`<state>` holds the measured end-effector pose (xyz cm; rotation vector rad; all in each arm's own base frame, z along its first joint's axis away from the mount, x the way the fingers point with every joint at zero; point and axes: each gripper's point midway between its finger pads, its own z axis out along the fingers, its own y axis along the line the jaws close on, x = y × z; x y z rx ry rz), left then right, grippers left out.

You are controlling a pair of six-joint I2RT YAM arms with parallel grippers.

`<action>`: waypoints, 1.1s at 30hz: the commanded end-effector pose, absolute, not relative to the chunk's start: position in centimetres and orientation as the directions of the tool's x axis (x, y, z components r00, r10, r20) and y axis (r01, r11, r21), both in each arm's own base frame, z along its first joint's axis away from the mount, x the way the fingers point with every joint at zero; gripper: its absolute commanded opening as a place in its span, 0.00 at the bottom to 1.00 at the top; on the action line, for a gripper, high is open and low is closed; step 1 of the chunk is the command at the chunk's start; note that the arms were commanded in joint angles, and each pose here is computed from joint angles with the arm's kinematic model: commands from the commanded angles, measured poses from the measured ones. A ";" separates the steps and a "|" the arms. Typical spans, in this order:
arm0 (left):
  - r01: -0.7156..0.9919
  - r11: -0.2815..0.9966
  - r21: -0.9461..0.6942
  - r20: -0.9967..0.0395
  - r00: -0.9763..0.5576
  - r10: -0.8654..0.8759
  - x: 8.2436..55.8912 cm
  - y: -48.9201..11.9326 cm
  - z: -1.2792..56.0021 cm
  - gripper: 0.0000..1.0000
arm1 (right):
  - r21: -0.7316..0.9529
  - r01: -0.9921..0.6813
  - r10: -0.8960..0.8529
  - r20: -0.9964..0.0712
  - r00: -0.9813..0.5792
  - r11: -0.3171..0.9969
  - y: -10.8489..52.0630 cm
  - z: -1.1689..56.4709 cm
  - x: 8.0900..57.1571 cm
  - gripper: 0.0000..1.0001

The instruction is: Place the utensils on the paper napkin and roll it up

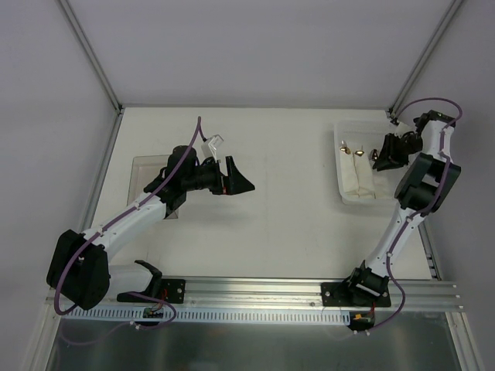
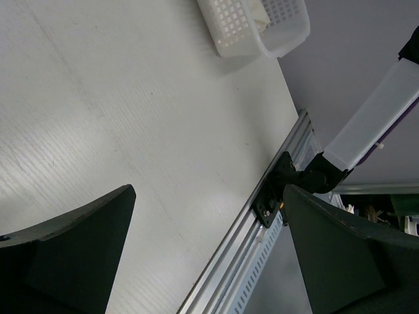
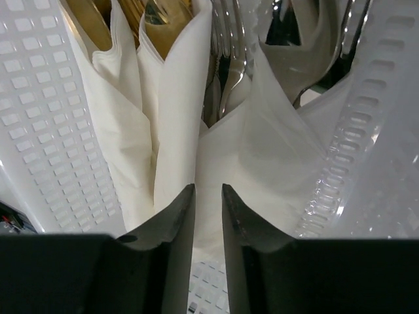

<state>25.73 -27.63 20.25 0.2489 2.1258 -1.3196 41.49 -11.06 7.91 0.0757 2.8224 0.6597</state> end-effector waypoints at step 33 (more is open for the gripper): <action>0.470 0.453 -0.757 -0.591 -0.789 -0.170 25.4 -27.5 20.5 0.99 | 0.608 -0.082 0.114 -0.277 -0.954 0.790 -8.1 12.4 38.4 0.14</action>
